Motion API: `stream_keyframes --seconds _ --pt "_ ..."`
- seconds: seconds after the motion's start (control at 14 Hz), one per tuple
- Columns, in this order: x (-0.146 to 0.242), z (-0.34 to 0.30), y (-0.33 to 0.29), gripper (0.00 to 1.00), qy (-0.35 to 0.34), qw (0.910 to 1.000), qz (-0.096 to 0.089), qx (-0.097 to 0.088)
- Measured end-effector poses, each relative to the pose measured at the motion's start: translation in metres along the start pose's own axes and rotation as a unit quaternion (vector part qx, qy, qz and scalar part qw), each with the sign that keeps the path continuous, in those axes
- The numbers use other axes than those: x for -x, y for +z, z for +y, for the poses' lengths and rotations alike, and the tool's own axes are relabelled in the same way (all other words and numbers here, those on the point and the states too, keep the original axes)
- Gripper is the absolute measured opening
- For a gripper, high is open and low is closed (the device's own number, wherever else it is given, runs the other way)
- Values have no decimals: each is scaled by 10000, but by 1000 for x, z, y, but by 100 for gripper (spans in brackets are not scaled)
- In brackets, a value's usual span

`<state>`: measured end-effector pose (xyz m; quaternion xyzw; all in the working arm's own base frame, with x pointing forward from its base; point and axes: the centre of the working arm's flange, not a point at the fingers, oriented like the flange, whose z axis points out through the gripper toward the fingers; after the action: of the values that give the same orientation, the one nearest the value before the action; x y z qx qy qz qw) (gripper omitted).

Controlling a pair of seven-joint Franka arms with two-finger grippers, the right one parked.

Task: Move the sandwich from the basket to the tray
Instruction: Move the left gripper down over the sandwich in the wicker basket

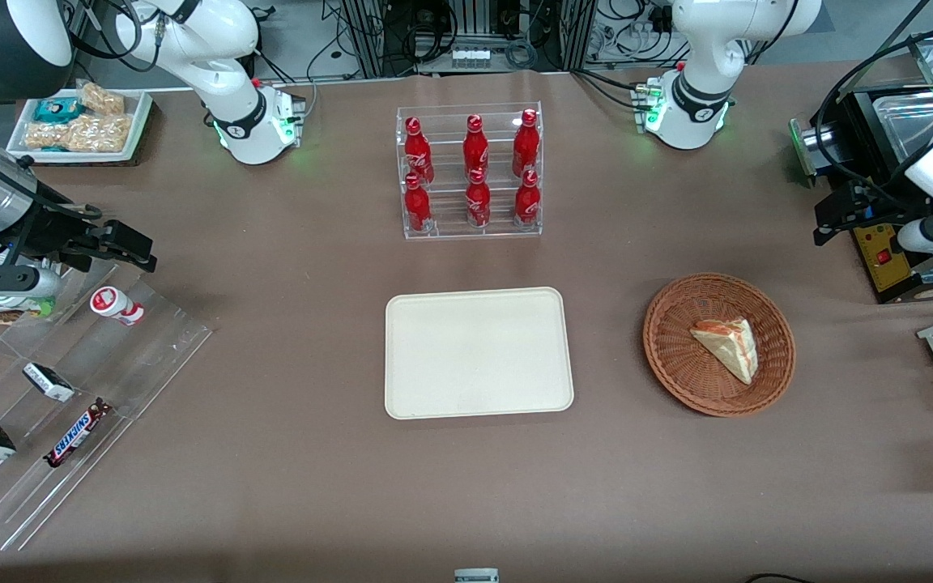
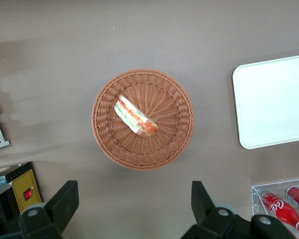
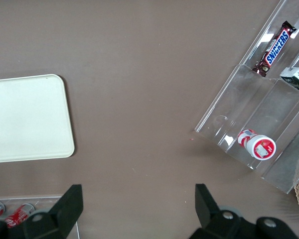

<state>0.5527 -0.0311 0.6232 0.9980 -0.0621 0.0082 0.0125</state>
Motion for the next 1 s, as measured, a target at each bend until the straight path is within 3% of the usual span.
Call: stream_keyframes --seconds 1.0 --pt "-10 5 29 100 49 9996 -288 28"
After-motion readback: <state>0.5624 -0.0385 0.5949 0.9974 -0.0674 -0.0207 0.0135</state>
